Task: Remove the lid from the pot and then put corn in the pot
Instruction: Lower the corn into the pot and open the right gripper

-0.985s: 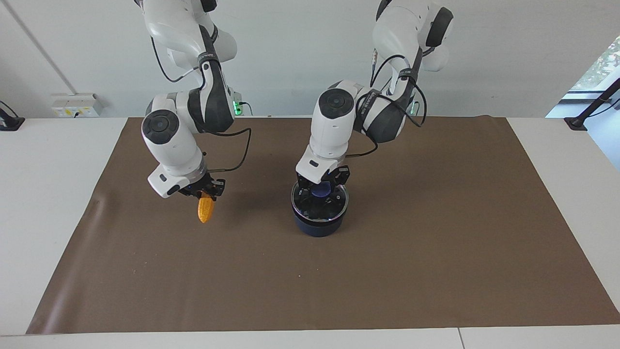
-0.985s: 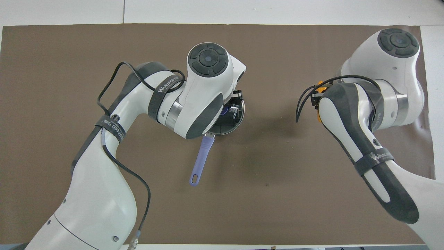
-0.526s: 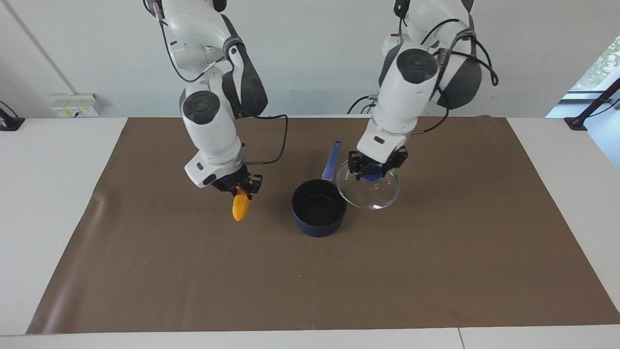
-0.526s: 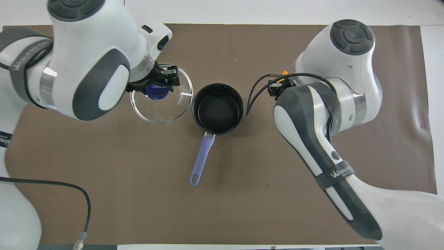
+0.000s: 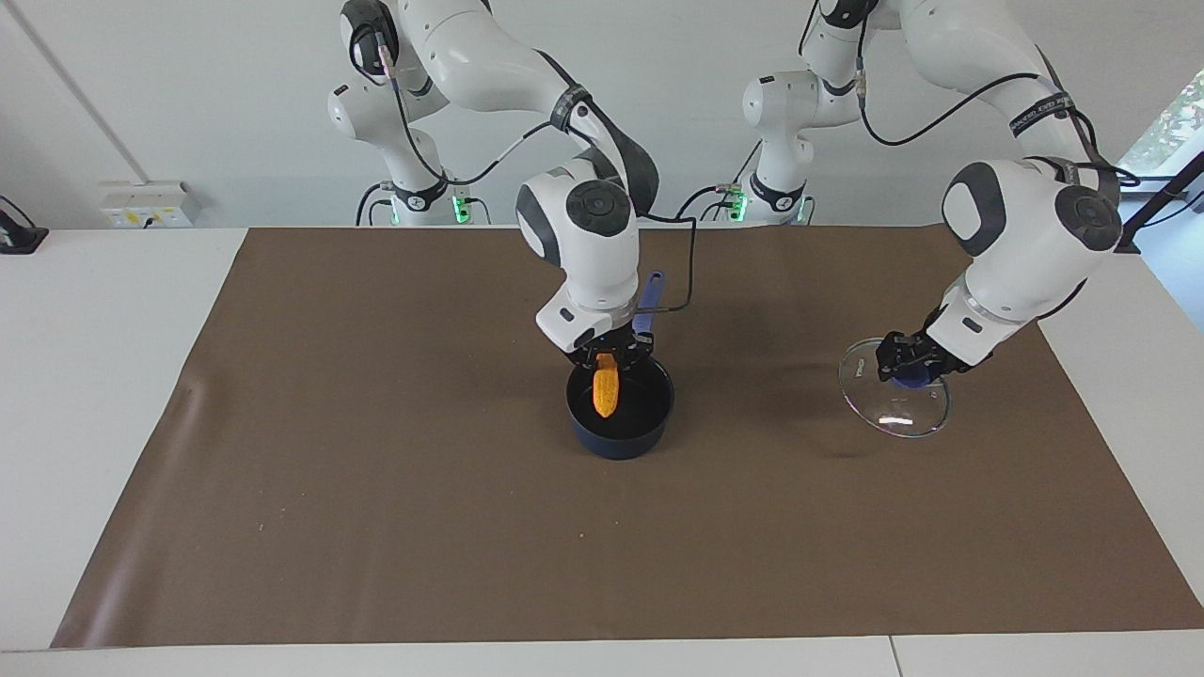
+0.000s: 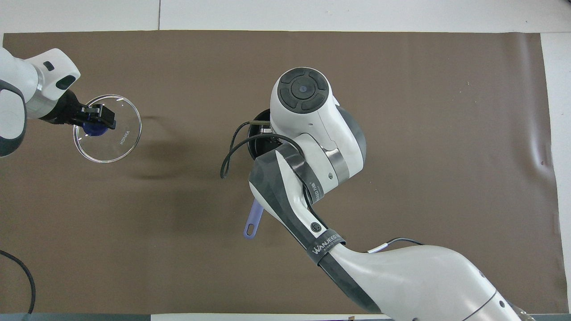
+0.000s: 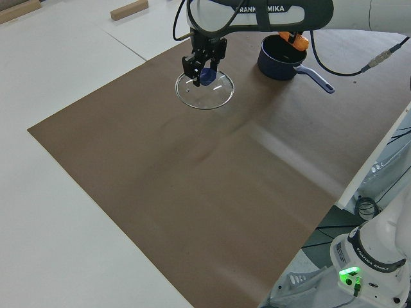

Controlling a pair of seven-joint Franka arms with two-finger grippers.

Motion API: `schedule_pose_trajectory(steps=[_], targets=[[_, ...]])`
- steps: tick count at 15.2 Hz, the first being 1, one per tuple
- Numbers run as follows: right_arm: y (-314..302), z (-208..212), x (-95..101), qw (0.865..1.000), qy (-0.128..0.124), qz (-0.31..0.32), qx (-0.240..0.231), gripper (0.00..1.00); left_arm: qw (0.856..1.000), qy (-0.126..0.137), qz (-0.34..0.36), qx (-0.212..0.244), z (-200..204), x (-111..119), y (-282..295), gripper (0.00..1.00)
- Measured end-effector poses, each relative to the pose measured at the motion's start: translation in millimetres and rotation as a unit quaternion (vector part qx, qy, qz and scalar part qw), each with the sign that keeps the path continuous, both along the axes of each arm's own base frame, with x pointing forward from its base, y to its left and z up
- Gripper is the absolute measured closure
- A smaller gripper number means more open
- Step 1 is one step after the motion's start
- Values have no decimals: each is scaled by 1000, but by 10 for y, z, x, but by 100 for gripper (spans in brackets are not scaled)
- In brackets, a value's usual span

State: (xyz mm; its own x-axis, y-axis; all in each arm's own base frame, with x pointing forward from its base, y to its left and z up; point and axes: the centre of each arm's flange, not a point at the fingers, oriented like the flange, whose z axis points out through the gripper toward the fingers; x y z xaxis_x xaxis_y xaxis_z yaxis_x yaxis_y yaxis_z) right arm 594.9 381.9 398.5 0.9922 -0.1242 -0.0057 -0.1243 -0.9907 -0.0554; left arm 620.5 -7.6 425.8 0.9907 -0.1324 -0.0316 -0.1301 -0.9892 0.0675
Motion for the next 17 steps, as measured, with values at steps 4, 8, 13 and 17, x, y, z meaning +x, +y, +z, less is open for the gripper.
schedule_pose_trajectory(steps=[4, 8, 13, 17], targets=[[156, -154, -30, 1000, -15, 9, 7, 62, 1000, -9, -8, 3, -471, -151, 167, 32], [203, -296, -81, 1000, -12, 13, 5, 62, 1000, -2, -10, 4, -627, -232, 146, 32], [146, -417, -105, 1000, -3, 8, -2, 46, 1000, -7, -14, 13, -852, -333, 154, 32], [-79, -152, 49, 1000, -16, -7, -15, 7, 1000, -5, -15, 13, -926, -374, 152, 32]])
